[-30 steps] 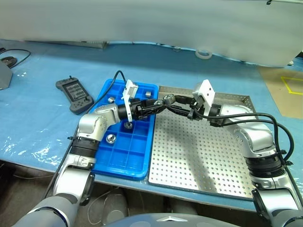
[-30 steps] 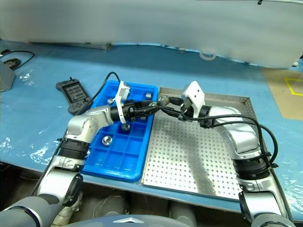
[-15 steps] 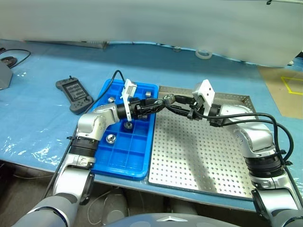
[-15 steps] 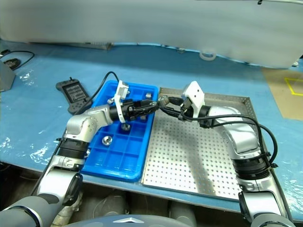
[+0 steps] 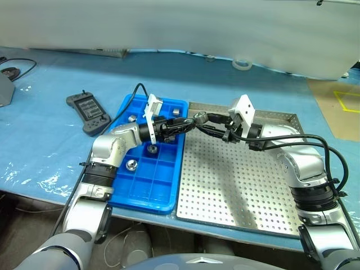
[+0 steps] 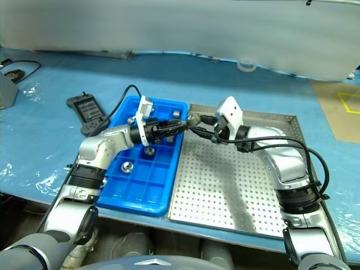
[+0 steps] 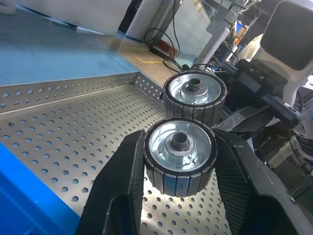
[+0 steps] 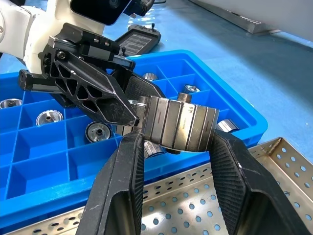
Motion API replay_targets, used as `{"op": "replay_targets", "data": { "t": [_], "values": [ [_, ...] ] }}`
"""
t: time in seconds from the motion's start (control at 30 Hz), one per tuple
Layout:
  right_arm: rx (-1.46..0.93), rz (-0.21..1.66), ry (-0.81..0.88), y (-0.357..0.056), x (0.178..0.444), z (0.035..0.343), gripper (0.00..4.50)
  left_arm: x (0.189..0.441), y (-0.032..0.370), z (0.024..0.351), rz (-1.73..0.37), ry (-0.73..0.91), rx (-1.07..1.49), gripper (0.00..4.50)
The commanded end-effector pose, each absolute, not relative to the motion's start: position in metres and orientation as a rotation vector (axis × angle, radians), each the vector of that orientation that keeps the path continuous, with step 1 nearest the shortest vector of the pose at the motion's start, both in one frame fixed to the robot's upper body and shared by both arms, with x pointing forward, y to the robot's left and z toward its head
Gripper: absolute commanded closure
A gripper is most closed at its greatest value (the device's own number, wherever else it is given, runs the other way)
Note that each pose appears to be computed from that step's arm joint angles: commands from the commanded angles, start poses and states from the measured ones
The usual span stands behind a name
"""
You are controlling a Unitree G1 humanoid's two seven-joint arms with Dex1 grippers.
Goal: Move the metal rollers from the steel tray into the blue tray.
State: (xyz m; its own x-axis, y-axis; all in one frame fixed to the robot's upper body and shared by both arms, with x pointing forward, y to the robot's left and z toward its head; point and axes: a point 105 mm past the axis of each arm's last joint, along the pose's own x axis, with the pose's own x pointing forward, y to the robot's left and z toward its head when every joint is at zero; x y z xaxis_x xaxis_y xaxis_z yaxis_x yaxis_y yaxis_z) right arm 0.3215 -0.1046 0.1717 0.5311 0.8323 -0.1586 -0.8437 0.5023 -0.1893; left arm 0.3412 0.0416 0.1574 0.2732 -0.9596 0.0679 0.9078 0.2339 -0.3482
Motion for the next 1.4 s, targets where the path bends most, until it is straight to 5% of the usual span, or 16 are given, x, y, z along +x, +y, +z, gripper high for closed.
{"op": "replay_targets", "data": {
  "t": [0.03, 0.33, 0.67, 1.0, 1.23, 1.4],
  "values": [
    [-0.281, 1.012, -0.031, -0.104, 0.321, 0.19, 2.93, 0.344, 0.041, 0.171, -1.292, 0.124, -0.319, 2.83],
    [-0.289, 1.008, -0.028, -0.105, 0.322, 0.189, 2.93, 0.357, 0.056, 0.184, -1.24, 0.075, -0.284, 2.83],
    [-0.296, 0.995, 0.01, -0.113, 0.319, 0.178, 2.93, 0.366, 0.131, 0.197, -1.082, 0.05, -0.187, 2.83],
    [-0.302, 1.021, 0.03, -0.11, 0.318, 0.171, 2.93, 0.363, 0.164, 0.206, -0.987, 0.034, -0.154, 2.83],
    [-0.302, 1.029, 0.034, -0.108, 0.32, 0.169, 2.93, 0.348, 0.158, 0.199, -1.025, 0.068, -0.149, 2.83],
    [-0.311, 1.032, 0.041, -0.112, 0.318, 0.17, 2.93, 0.309, 0.145, 0.177, -1.177, 0.162, -0.054, 2.83]
  ]
}}
